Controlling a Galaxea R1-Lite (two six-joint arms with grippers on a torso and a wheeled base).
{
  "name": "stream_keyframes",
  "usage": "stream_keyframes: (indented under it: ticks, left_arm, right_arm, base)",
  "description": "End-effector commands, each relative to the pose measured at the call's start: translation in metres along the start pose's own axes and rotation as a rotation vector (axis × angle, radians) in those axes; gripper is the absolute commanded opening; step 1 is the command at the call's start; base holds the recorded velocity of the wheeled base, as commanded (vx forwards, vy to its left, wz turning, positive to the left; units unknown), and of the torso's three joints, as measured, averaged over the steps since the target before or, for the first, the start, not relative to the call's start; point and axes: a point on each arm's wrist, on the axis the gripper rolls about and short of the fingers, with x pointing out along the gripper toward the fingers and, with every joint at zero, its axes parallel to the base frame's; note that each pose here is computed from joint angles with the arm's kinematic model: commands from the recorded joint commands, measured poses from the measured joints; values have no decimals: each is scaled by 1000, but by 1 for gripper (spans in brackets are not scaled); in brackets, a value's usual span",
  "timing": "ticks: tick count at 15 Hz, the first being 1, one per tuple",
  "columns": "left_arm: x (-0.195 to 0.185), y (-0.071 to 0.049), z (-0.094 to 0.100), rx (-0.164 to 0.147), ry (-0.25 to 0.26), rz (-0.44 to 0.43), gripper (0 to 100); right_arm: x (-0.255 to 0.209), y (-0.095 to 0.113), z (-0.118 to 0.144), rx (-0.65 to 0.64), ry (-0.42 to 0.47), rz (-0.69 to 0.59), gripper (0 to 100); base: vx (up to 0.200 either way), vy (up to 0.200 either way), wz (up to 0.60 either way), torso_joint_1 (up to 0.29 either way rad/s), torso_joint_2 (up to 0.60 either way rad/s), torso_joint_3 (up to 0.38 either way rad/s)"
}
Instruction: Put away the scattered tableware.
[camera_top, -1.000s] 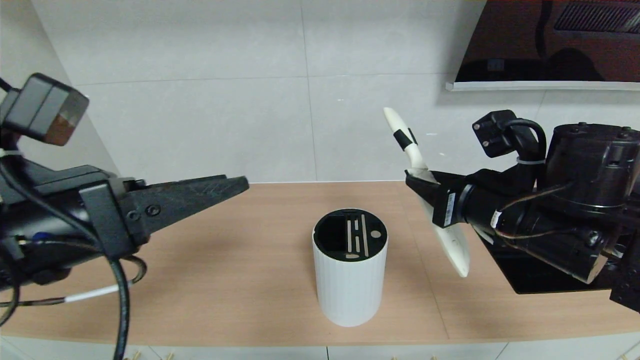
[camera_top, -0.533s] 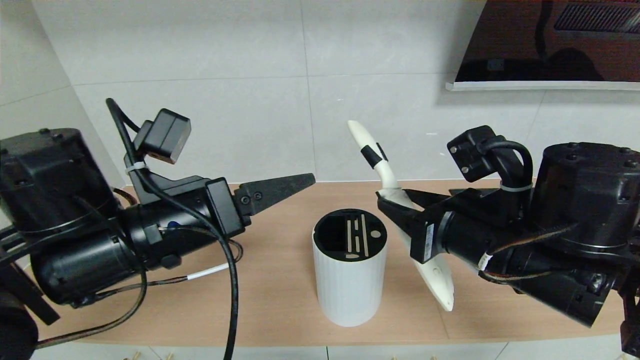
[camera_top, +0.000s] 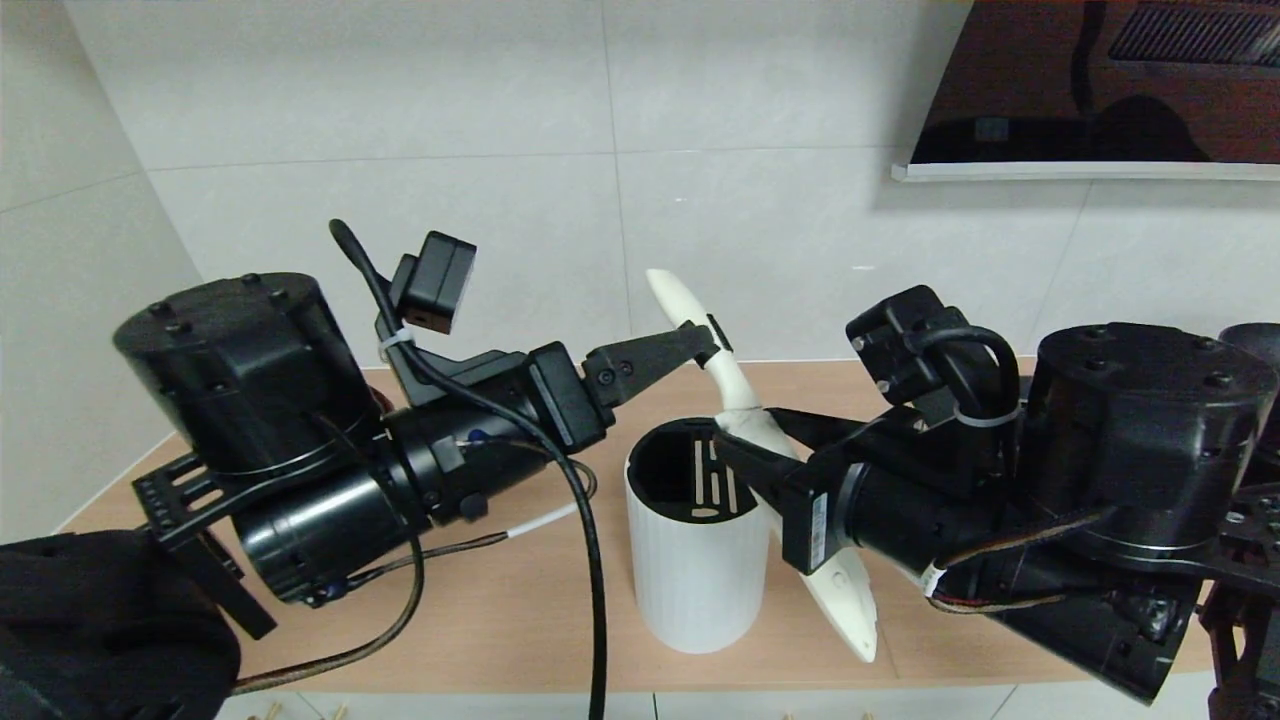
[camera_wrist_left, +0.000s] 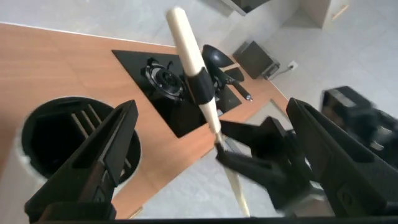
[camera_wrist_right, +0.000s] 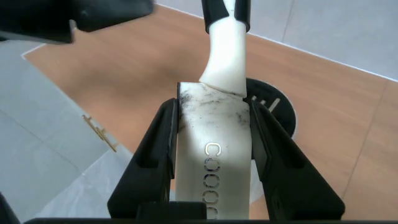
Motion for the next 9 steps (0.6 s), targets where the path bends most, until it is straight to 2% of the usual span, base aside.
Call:
stream_keyframes:
  ticks: [1,5,9]
  left_arm:
    - [14,0,-12,-7,21,9,100]
    - [23,-1,-12,2,-45,3,100]
    - [25,1,-13,4,-51,2,100]
  right_arm:
    - [8,4,-8,-4,13,6,0]
    - [9,9,-11,-5,10,11,0]
    - [8,11,-10,-5,9,15,0]
  base:
    - [0,0,0,0,0,0]
    - [0,0,0,0,0,0]
    - [0,0,0,0,0,0]
